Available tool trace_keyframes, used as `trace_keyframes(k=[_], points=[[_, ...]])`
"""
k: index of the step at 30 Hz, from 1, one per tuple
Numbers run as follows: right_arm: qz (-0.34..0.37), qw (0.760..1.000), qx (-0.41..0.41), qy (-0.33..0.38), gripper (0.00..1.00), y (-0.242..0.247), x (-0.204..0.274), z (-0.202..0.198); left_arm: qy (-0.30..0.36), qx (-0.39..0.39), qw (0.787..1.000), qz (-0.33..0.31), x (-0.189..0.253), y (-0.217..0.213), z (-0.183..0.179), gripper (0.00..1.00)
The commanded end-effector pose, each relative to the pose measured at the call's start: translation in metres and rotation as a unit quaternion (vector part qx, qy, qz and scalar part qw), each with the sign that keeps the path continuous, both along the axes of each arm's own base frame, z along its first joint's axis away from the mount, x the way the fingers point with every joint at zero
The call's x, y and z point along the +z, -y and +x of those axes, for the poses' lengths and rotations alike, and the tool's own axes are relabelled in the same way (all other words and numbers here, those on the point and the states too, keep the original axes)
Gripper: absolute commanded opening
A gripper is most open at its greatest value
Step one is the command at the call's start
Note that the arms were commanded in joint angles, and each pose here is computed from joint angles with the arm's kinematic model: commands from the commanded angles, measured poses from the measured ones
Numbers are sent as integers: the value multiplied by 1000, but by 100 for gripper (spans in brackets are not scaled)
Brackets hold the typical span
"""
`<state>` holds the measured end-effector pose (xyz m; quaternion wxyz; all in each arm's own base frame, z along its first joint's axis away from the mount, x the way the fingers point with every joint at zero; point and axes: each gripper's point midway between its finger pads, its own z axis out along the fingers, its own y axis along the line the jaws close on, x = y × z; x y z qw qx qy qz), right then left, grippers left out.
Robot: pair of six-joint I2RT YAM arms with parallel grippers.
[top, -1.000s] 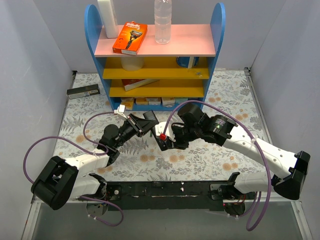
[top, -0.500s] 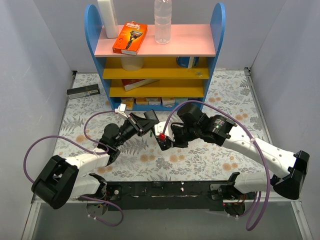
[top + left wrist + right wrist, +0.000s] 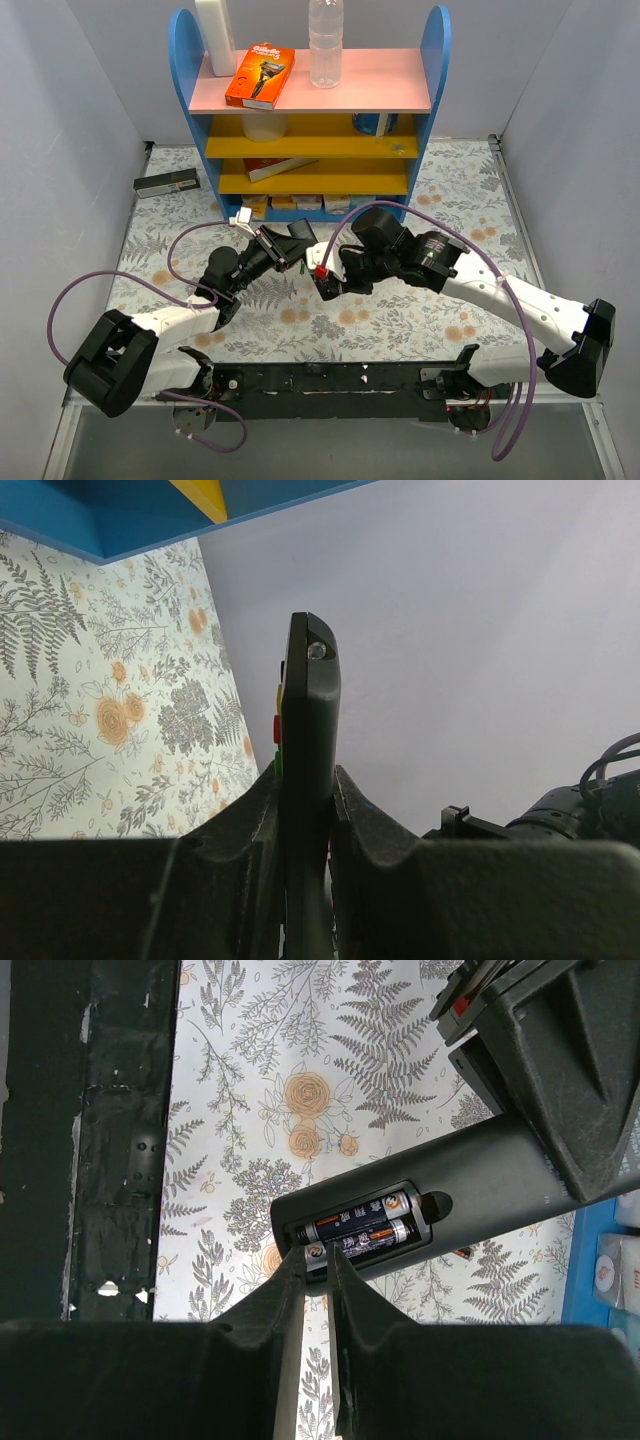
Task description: Load the batteries into the remote control
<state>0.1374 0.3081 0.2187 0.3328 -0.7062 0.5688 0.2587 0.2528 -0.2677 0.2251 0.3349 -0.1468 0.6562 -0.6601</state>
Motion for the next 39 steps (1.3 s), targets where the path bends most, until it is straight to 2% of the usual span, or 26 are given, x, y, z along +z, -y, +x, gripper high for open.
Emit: trace_keyframes(k=[1,9,31,39], points=[[1,1000,-21,13,19,-4,-6,11,-22,-24,996,-81,42,3,-4,0],[-4,999,-46,23,15,-3,-19,21,-14,-34,995,-88,50,5,-7,0],[9,994,-101,45,14,-8,-42,47,-24,-46,993,-105,55,2,-17,0],[13,988,-143,48,9,-9,-48,64,-25,-49,993,-106,57,1,-19,0]])
